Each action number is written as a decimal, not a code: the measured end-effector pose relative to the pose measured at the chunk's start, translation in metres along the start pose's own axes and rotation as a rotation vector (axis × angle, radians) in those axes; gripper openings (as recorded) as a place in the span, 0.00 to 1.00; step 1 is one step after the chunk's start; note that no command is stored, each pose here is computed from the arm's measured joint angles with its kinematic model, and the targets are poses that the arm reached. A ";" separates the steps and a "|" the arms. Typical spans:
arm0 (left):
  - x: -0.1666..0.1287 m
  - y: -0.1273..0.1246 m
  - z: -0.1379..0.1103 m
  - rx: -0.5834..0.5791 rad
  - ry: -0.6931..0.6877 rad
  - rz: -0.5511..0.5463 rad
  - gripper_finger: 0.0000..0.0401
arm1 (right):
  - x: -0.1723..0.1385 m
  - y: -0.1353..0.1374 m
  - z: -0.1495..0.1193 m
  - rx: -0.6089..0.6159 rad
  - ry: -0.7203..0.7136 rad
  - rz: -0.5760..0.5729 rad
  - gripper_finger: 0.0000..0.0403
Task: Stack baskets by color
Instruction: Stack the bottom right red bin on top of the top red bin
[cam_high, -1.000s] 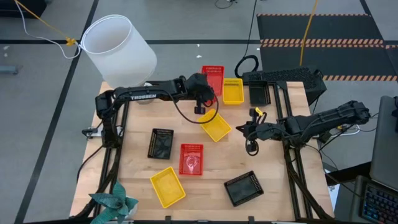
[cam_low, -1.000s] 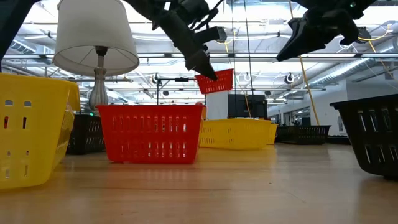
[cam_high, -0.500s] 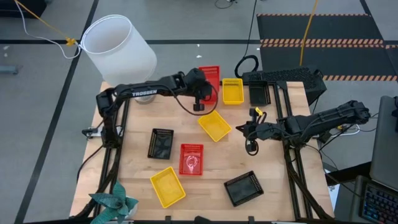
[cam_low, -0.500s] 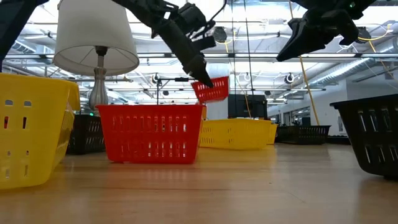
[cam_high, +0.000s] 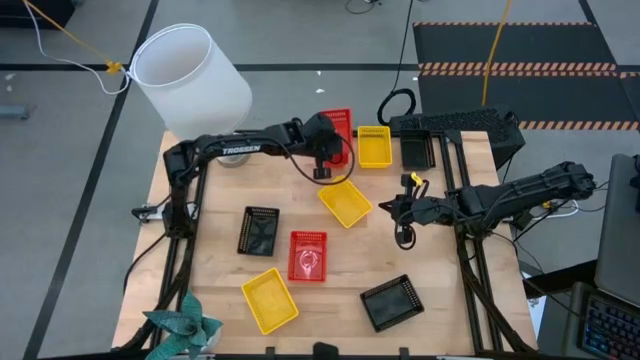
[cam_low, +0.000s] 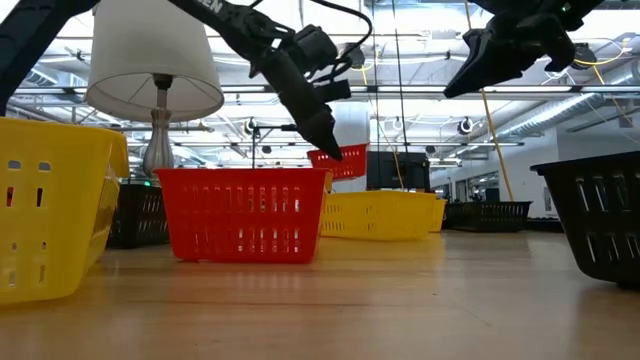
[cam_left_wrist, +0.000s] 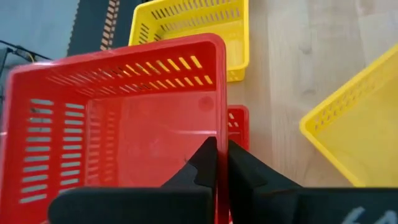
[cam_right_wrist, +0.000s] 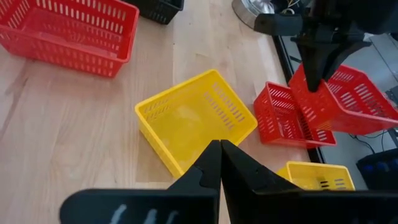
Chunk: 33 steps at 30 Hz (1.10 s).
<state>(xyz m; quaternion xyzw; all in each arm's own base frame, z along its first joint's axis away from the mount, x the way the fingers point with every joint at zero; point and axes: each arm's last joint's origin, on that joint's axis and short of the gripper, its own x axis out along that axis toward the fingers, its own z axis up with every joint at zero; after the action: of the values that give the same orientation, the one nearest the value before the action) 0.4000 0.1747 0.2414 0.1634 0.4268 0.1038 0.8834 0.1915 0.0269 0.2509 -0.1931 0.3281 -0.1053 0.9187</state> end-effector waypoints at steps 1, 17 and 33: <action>0.000 0.000 0.000 0.000 0.002 0.000 0.06 | 0.000 0.000 0.000 -0.001 0.000 0.000 0.00; 0.013 -0.006 -0.013 0.020 0.012 -0.026 0.06 | 0.000 0.000 0.000 -0.003 -0.002 0.000 0.00; 0.031 -0.008 -0.023 0.035 0.045 -0.046 0.04 | 0.000 0.000 0.002 0.005 -0.017 -0.003 0.00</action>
<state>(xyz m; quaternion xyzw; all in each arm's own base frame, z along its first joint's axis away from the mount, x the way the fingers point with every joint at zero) 0.4011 0.1815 0.2029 0.1668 0.4519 0.0796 0.8727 0.1927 0.0272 0.2522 -0.1923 0.3200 -0.1057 0.9217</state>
